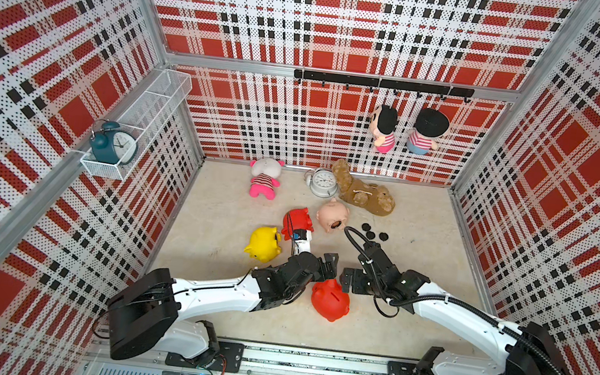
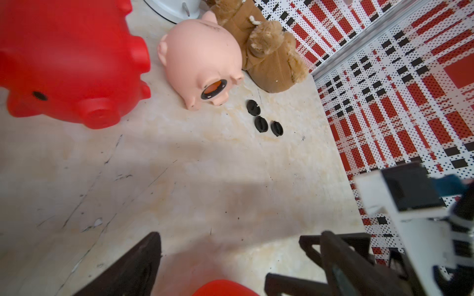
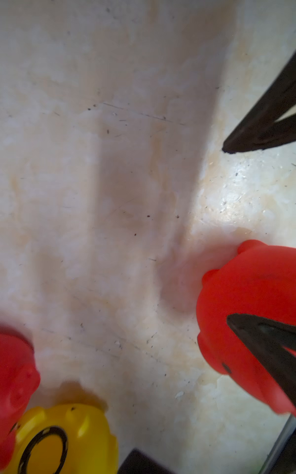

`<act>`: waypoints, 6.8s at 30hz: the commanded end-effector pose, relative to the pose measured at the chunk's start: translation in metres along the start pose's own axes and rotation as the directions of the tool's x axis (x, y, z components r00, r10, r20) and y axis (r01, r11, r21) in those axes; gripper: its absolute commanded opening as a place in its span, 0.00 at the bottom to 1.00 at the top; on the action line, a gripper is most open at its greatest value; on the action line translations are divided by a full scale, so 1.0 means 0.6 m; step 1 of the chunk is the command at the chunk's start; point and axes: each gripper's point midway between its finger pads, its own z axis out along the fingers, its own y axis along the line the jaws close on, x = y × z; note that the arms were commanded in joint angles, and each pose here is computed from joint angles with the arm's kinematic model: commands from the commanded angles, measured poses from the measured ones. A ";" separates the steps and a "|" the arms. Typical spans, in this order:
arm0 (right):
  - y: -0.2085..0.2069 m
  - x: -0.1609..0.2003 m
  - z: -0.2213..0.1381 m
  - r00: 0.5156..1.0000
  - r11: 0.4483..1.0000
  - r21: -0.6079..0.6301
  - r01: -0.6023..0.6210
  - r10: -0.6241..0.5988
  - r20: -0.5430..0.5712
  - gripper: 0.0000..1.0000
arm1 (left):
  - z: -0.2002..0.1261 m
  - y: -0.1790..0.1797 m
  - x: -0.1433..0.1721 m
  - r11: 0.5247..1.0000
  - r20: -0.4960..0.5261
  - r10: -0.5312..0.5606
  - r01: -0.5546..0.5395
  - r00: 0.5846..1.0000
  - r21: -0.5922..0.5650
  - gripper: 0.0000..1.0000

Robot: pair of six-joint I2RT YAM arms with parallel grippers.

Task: Open piggy banks
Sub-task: Move the piggy bank to the center of the board, then adjust the piggy bank at the center of the board.

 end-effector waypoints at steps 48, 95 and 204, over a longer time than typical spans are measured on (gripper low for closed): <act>0.065 -0.066 -0.020 0.980 0.978 -0.199 0.070 -0.030 0.199 1.00 | 0.006 0.032 -0.066 0.984 0.145 -0.178 0.176 0.973 0.026 0.98; 0.095 -0.117 0.080 0.958 0.923 -0.353 0.154 -0.053 0.280 0.52 | 0.030 0.091 -0.034 0.930 0.258 -0.366 0.346 0.894 0.121 0.86; 0.047 -0.132 0.089 0.952 0.935 -0.337 0.112 -0.003 0.306 0.60 | 0.103 0.102 -0.049 0.937 -0.316 0.059 -0.162 0.947 -0.310 0.98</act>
